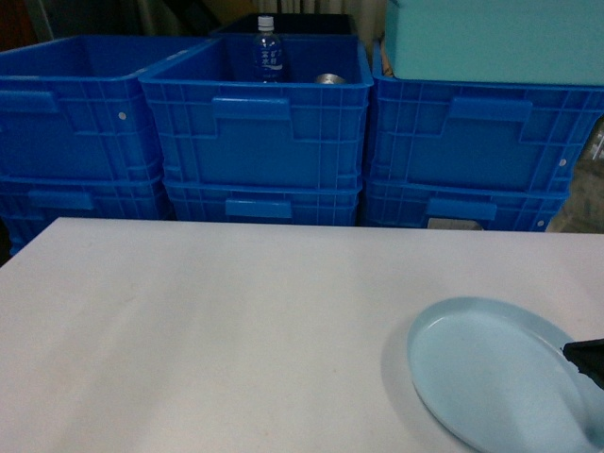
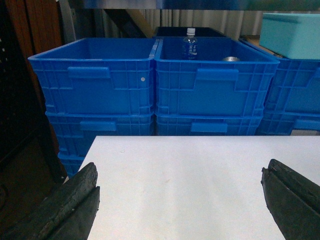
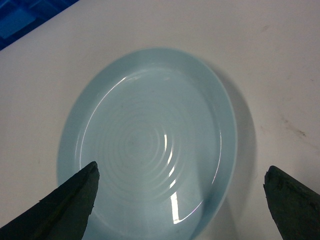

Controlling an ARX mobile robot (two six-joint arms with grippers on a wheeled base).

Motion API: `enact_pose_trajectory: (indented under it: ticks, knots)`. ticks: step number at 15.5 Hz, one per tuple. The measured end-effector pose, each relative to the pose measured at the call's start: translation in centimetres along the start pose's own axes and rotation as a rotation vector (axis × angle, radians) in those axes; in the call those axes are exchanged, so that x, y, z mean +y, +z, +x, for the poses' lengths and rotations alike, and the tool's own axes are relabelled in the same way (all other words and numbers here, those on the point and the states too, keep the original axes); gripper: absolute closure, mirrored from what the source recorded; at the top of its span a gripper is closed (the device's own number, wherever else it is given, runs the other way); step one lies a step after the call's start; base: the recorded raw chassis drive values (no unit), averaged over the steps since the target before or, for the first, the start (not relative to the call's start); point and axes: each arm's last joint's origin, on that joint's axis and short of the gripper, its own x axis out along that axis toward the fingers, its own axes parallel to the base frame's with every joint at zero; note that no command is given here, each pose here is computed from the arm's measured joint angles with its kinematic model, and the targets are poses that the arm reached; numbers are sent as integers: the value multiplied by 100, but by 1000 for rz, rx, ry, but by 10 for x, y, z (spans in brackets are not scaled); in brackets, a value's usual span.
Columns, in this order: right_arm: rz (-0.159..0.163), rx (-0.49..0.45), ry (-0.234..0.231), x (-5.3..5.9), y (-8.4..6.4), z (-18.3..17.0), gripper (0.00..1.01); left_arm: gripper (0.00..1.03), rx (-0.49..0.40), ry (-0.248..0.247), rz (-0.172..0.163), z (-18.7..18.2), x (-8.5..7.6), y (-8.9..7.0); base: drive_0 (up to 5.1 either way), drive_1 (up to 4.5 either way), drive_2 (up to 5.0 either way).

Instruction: Place blue tray on left shelf second layer neatly

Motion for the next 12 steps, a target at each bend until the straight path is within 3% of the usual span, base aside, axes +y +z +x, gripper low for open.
enact_pose_trajectory:
  ticks: [2,12]
  knots:
    - [21,-5,-9,-5,-2,2,3,5,0,0,0,0,0,0,0,0,0]
    - [41,40,-11,-8,-18,12,3,5,0,0,0,0,0,0,0,0,0]
